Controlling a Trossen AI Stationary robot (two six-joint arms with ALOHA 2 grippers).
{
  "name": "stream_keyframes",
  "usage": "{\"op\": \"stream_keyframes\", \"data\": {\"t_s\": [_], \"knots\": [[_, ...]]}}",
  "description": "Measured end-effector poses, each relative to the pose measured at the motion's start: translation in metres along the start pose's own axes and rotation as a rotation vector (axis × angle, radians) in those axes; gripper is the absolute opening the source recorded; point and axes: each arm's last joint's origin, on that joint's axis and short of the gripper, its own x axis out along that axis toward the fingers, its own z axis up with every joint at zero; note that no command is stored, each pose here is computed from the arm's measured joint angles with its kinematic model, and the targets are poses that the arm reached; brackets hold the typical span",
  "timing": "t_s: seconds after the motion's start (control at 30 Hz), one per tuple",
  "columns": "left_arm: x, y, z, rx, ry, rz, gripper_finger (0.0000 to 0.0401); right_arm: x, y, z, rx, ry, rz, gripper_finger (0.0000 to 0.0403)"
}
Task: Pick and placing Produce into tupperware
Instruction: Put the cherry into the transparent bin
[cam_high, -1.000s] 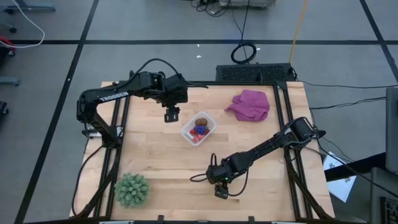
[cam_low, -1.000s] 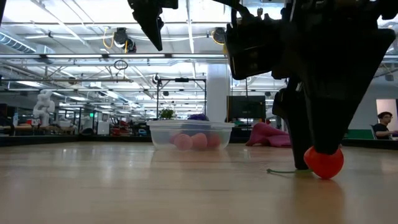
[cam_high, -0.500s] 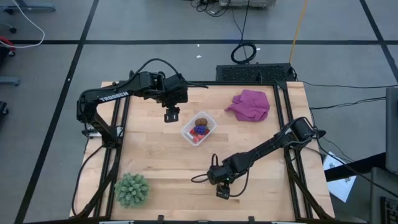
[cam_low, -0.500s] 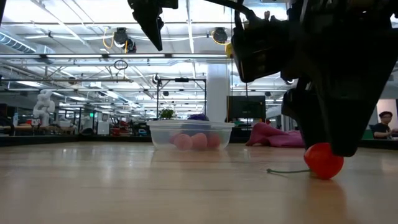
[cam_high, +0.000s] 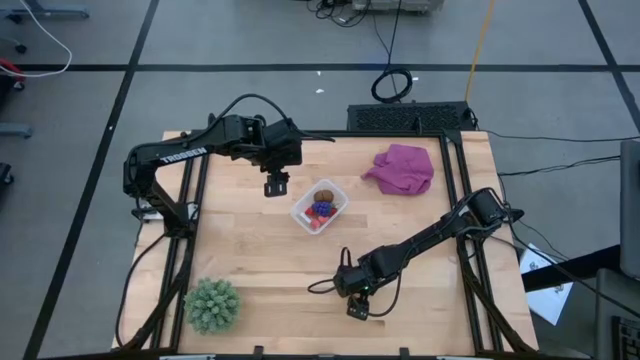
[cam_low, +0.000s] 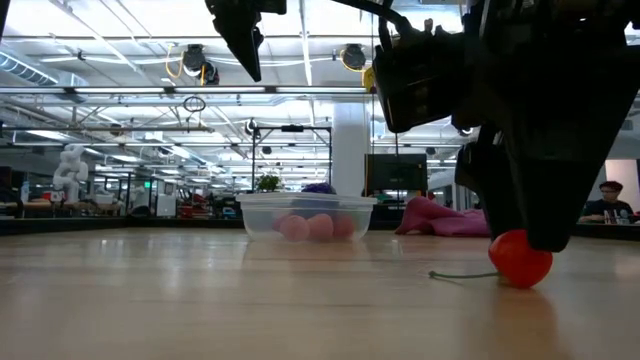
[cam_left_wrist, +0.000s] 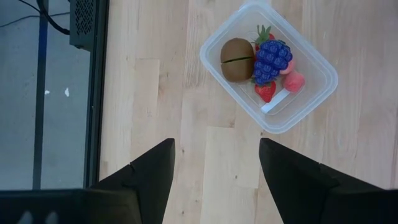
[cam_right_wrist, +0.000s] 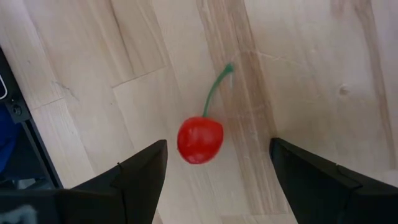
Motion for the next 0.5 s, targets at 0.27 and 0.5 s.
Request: {"op": "stream_keyframes", "data": {"t_s": [0.27, 0.5], "knots": [[0.0, 0.0, 0.0, 0.0, 0.0, 0.0, 0.0239, 0.0002, 0.0013, 0.0013, 0.021, -0.013, 0.013, 0.0281], [0.0, 0.0, 0.0, 0.0, 0.0, 0.0, 0.0239, 0.0003, 0.0018, 0.0022, 0.035, -0.021, 0.02, 0.0279]]}}
